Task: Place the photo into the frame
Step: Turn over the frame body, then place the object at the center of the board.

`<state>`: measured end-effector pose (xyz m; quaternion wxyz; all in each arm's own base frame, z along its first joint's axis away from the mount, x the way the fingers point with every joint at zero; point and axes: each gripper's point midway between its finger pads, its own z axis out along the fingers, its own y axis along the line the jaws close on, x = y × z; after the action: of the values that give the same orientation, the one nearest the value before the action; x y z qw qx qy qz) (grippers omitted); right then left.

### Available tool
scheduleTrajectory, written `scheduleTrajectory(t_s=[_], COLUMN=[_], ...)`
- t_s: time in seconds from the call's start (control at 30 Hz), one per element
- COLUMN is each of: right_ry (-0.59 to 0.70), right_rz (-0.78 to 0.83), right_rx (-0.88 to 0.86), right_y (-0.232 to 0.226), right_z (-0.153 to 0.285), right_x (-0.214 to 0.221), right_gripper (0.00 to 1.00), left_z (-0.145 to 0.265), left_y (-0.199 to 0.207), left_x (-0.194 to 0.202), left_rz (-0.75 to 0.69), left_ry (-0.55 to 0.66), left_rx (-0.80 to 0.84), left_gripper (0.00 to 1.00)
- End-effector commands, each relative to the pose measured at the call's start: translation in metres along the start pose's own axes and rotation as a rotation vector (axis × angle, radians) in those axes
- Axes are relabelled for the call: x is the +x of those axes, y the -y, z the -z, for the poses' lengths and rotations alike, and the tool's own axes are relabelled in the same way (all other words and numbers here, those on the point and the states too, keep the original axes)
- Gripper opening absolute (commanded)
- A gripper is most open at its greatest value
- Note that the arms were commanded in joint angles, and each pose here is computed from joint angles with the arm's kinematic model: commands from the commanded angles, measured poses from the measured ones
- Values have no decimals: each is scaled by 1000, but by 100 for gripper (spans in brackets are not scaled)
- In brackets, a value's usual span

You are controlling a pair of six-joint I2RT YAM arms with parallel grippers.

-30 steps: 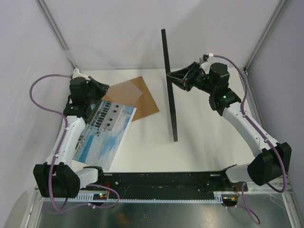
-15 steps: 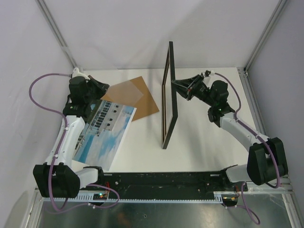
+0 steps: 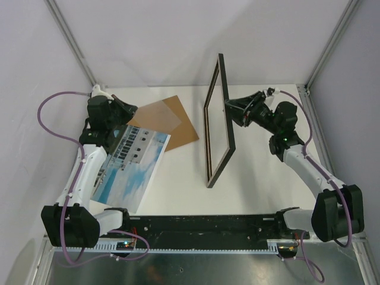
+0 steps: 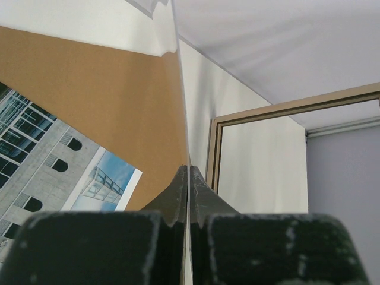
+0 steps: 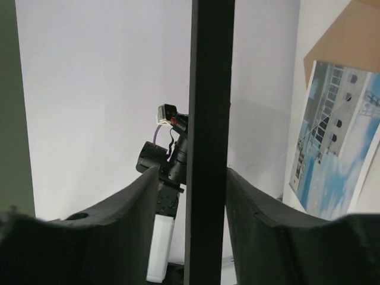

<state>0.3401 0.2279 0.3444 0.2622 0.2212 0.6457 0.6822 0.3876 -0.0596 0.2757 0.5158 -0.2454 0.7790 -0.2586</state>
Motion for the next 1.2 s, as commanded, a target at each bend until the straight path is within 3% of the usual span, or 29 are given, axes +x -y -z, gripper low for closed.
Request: scheduleTrajectory(t_s=[0.0,0.17,0.33,0.67,0.77,1.17], right_ry=[1,26,64,95,101,176], right_rz=[90,152,227,393,413,318], right_rx=[8,110,338,734,821,1059], right_y=[-9,6,49,127,150,258], right_z=[15,27,59,134,148,213], right_x=[-2,-15,-34,-52,-55,-57], right_gripper=[55,59,58,33,30,47], left_z=[7,5,4,-5,-7,-14], left_y=[24,24,26,28,31,42], left_x=[-25,-22,-24,-11,-6,25], left_rz=[-38,-39,-52,-79,-89,-130], left_ry=[79,69,72,22,7,-90], left_rx=[64,62,66,81,89,125], left_gripper=[0,0,0,0,0,0])
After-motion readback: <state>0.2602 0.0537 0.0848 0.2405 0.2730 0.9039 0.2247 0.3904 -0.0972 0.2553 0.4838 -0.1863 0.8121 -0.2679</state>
